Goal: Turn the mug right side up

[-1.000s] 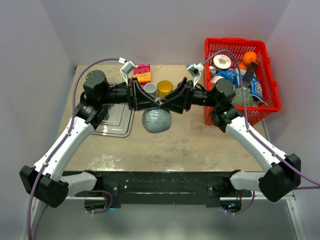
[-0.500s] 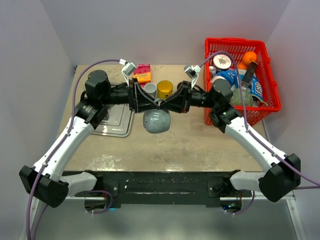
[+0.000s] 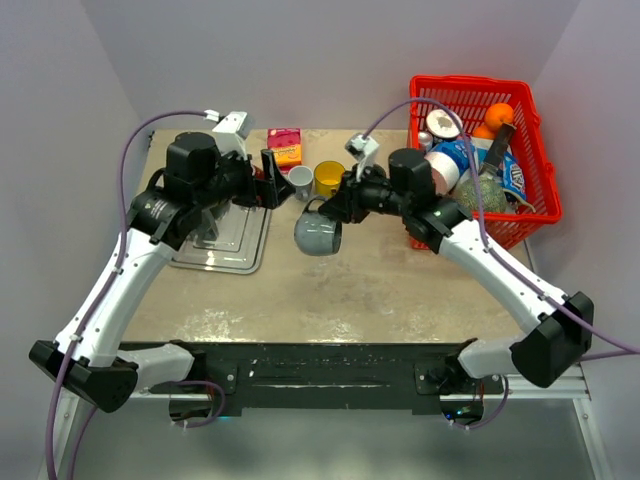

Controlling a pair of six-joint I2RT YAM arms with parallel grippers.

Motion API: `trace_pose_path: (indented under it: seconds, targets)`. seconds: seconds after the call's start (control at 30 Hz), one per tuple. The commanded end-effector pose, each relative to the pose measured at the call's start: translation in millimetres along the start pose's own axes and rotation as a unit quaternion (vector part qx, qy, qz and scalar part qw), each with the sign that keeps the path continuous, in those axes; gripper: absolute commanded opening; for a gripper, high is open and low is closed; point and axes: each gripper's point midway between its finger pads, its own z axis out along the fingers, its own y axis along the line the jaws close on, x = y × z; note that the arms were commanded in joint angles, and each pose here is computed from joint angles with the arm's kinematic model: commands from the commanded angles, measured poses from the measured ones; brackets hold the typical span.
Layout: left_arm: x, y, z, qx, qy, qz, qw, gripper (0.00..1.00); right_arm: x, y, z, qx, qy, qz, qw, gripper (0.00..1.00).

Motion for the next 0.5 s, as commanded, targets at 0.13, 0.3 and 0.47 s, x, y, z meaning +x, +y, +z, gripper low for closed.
trace_pose_path:
  seconds: [0.13,0.3,0.47]
  targets:
    - [-23.9,82.6,-51.9,-0.287,-0.060,-0.048,0.955,0.99,-32.0,0.6,28.7,0.107,-0.005,-0.195,0.975,0.00]
    - [-52.1,80.2,-91.5,-0.324,-0.116,-0.065,0.936,0.99,-9.9,-14.0,53.3,0.131,0.053,-0.308,0.941,0.00]
    - [-67.5,67.4,-113.2,-0.311,-0.144,-0.064,0.937,0.99,9.0,-26.3,80.4,0.130,0.110,-0.406,0.898,0.00]
